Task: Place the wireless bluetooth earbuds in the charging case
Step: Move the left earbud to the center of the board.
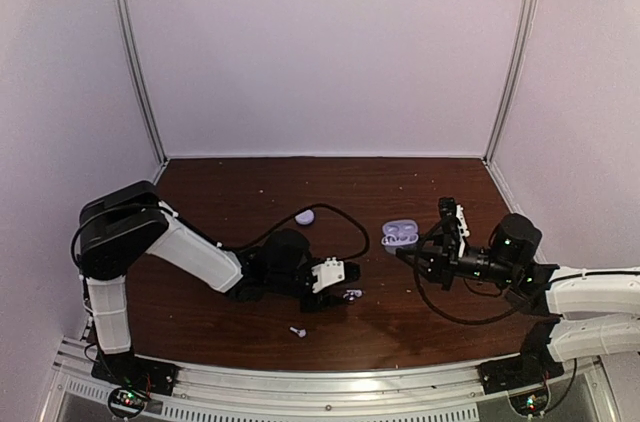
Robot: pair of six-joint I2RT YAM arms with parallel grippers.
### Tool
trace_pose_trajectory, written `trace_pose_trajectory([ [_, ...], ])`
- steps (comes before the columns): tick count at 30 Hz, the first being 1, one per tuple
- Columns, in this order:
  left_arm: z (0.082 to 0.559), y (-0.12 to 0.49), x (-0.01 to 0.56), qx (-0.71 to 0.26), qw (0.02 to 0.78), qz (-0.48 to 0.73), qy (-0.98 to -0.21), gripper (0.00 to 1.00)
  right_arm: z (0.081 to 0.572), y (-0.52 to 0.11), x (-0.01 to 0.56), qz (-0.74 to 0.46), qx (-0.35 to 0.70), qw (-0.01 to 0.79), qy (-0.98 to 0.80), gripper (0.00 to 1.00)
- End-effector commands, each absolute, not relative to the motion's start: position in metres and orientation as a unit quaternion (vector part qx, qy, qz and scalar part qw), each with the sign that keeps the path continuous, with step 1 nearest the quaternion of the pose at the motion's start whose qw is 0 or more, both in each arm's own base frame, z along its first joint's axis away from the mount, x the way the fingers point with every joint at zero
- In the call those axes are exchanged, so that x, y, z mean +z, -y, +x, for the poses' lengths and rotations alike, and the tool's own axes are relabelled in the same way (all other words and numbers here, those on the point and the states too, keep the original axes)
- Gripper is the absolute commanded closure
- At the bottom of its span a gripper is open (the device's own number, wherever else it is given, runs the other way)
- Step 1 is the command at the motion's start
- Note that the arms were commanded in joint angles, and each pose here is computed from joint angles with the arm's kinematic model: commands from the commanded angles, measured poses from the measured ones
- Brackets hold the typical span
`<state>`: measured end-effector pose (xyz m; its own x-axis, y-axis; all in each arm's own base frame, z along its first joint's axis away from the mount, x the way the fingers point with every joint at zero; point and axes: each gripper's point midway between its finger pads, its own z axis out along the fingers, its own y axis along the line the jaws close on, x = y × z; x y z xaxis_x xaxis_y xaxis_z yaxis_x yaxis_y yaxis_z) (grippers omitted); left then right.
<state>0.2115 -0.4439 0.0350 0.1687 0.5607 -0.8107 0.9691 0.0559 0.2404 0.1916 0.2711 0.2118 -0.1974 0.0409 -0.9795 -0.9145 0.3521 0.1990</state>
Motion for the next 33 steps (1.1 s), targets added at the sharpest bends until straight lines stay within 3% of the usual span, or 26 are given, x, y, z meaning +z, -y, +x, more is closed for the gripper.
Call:
trace_pose_trajectory([
  [1,0.208,0.455,0.033,-0.277,0.4,0.645,-0.59,0.52,0.195,-0.268,0.215,-0.343,0.443,0.543,-0.626,1.0],
  [16,0.201,0.457,0.006,-0.296,0.34,0.65,-0.612,0.6,0.194,-0.267,0.215,-0.344,0.442,0.543,-0.626,1.0],
  [27,0.215,0.436,0.01,-0.265,0.35,0.626,-0.644,0.72,0.195,-0.268,0.215,-0.344,0.44,0.543,-0.627,1.0],
  [33,0.223,0.416,0.007,-0.238,0.348,0.61,-0.671,0.72,0.196,-0.268,0.214,-0.343,0.439,0.543,-0.628,1.0],
])
